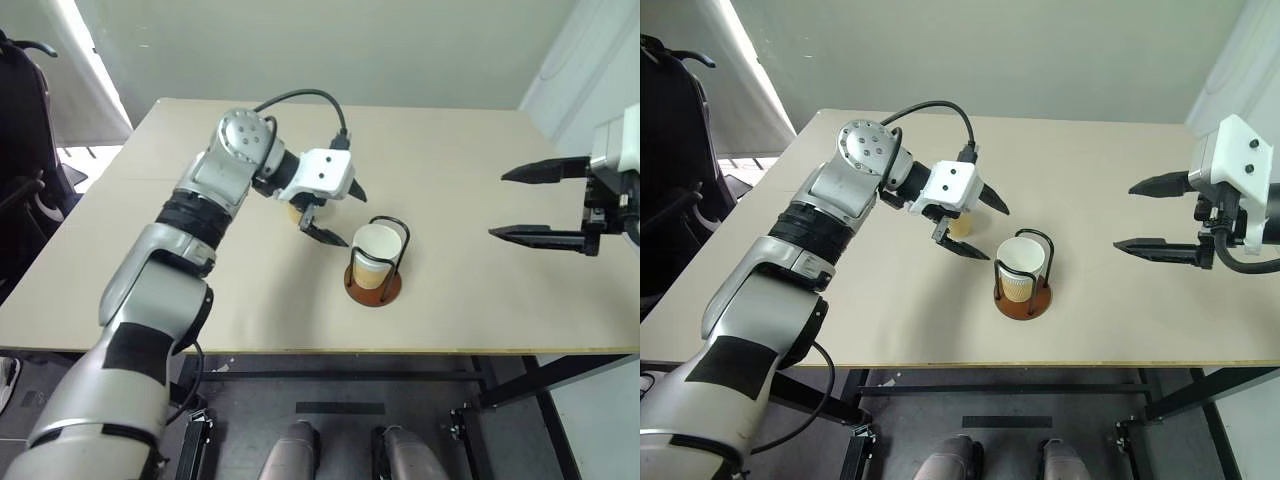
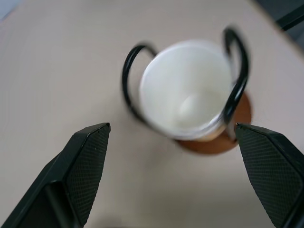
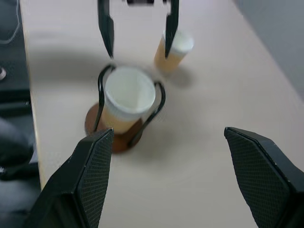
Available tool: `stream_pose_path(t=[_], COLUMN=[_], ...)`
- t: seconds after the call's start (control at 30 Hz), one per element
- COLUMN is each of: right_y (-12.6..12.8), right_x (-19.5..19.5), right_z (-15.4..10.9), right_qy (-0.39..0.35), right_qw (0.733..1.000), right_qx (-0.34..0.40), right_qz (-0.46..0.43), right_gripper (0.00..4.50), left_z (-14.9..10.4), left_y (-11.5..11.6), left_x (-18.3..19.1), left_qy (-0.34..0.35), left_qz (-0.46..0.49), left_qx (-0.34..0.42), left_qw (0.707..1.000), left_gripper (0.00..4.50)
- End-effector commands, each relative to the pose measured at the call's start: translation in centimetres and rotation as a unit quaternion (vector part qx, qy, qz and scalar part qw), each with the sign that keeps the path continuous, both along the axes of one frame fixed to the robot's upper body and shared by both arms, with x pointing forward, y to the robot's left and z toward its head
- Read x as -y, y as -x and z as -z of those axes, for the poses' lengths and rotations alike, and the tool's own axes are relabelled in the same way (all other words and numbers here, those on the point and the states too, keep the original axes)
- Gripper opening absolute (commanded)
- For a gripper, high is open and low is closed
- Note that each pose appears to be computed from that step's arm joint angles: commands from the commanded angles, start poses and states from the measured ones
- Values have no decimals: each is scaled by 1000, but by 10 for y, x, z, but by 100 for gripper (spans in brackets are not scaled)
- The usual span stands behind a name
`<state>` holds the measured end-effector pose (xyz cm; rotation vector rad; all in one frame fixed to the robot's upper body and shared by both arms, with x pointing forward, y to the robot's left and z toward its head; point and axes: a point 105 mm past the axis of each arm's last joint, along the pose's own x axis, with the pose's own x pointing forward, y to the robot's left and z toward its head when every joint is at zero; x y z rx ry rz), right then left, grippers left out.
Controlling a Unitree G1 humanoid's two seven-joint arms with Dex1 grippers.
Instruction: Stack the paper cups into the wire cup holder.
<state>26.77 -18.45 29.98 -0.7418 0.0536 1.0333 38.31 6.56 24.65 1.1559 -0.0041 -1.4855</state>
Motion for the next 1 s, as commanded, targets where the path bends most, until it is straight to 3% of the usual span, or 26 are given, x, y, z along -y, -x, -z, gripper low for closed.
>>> stream_pose_path(t=[0.03, 0.37, 1.0], right_y=[2, -1, -4], right_x=[-9, -14, -17], right_z=[-6, -7, -5], right_qy=[1, 7, 11], right_qw=[1000, 999, 999], right_qx=[17, 10, -2], right_qz=[-15, -33, -44], right_gripper=[377, 377, 377], left_z=[-17, -6, 23], left_y=[-12, -43, -73], left_x=[-12, -41, -58], left_qy=[10, -25, -77], left_qz=[-33, -123, -210], left_qx=[65, 165, 241], left_qw=[997, 978, 944], left_gripper=[447, 447, 447])
